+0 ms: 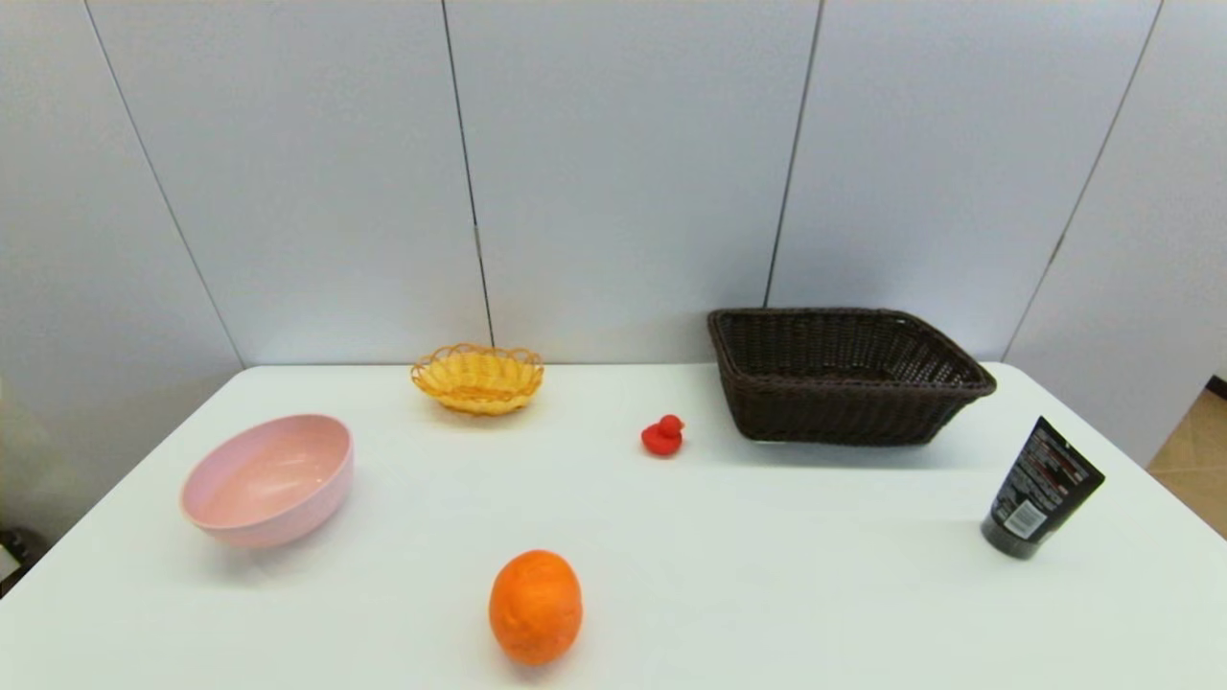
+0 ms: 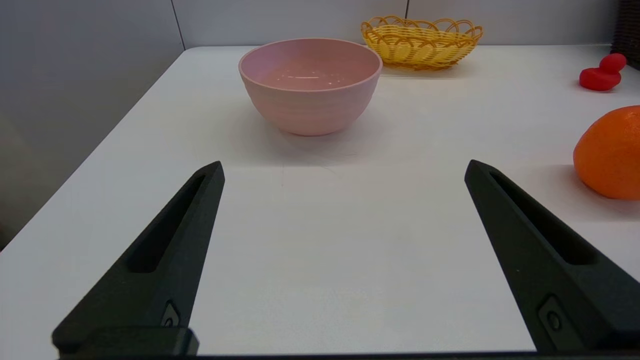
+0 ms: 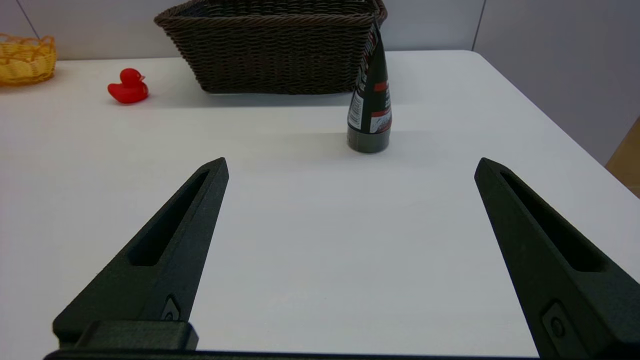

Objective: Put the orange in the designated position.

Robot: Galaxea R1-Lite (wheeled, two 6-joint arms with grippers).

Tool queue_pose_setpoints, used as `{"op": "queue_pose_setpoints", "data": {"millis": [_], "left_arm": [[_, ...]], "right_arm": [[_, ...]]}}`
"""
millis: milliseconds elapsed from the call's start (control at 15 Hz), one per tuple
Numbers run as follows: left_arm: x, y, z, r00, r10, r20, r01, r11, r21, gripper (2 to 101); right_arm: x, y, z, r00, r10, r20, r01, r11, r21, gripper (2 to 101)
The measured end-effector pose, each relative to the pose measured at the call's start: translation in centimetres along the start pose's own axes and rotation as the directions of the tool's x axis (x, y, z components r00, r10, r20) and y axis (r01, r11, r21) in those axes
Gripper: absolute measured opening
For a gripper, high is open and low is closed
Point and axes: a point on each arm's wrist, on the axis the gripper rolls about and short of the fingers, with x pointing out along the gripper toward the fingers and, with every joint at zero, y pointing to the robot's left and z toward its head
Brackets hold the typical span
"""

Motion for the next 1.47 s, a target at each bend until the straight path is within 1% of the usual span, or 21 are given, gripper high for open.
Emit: {"op": "queue_pose_setpoints", "data": {"millis": [1200, 1467], "left_arm": [[0.0, 0.0, 0.0, 1.000, 0.001, -0.001, -0.001, 1.000, -0.003, 97.8], [-0.4, 0.1, 1.9, 0.999, 0.018, 0.038, -0.018, 1.000, -0.004, 97.8]], "right_arm": [[0.0, 0.0, 0.0, 1.000, 0.000, 0.000, 0.000, 1.000, 0.001, 97.7], [0.0, 0.0, 0.0, 1.000, 0.000, 0.000, 0.000, 1.000, 0.000, 97.7]]}}
